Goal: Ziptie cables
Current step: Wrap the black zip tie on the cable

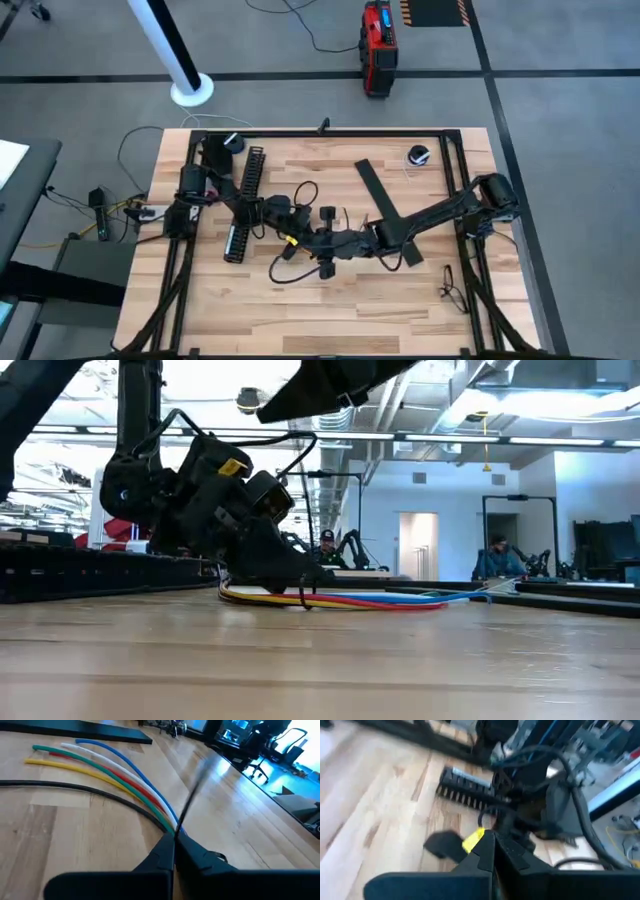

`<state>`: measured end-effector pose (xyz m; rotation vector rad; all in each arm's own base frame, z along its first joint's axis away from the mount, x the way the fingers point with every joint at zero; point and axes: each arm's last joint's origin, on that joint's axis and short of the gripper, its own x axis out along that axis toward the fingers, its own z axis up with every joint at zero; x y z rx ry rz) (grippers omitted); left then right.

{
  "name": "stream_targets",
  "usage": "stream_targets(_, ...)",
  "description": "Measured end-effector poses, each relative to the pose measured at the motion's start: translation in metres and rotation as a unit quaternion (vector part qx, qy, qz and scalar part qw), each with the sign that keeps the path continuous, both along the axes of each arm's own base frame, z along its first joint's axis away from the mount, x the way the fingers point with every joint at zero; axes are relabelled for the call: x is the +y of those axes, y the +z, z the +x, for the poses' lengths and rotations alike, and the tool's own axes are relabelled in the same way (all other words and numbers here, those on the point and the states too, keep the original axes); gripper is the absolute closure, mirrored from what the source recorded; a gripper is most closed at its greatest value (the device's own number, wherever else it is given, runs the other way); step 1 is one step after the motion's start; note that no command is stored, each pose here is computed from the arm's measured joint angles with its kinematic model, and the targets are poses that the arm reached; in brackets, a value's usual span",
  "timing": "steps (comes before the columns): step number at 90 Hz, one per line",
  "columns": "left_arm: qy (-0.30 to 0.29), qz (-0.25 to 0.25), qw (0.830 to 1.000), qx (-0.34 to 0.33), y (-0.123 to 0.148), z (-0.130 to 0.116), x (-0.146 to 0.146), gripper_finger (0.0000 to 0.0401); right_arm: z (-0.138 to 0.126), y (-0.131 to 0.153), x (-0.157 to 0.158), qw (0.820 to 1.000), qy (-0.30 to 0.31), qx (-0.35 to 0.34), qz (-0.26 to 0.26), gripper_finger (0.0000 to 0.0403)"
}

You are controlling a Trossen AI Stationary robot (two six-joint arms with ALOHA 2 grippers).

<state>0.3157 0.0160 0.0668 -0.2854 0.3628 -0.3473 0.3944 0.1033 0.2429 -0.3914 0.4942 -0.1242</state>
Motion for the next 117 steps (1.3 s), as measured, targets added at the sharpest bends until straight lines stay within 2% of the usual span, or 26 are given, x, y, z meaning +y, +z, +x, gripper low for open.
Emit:
stream_targets(15, -0.001, -0.004, 1.000, -0.006, 0.001, 0.000, 0.000, 0.0399, -0.005, 0.006, 0.001, 0.997, -0.026, 0.073, 0.021, 0.0390)
stream_targets(29, 0.000, -0.010, 1.000, -0.006, 0.002, 0.000, 0.000, 0.0399, -0.018, 0.004, 0.000, 0.980, -0.056, 0.172, 0.085, 0.0358)
stream_targets(42, -0.003, -0.014, 1.000, -0.007, 0.002, 0.000, 0.000, 0.0400, -0.026, -0.008, 0.009, 0.973, -0.062, 0.195, 0.104, 0.0335)
stream_targets(52, 0.000, -0.021, 1.000, -0.008, 0.003, 0.001, 0.001, 0.0400, -0.030, -0.031, 0.009, 0.973, -0.065, 0.184, 0.120, 0.0329)
stream_targets(74, 0.001, -0.023, 1.000, -0.009, 0.003, 0.001, 0.001, 0.0400, -0.034, -0.074, -0.015, 0.976, -0.096, 0.097, 0.169, 0.0325)
stream_targets(92, 0.002, -0.023, 1.000, -0.009, 0.003, 0.001, 0.002, 0.0401, -0.036, -0.083, -0.024, 0.974, -0.127, 0.022, 0.185, 0.0325)
stream_targets(110, 0.005, -0.024, 1.000, -0.009, 0.003, 0.001, 0.003, 0.0401, -0.035, -0.086, -0.042, 0.961, -0.155, -0.028, 0.226, 0.0325)
stream_targets(117, 0.005, -0.025, 1.000, -0.009, 0.003, 0.001, 0.003, 0.0401, -0.033, -0.087, -0.049, 0.959, -0.148, -0.035, 0.241, 0.0326)
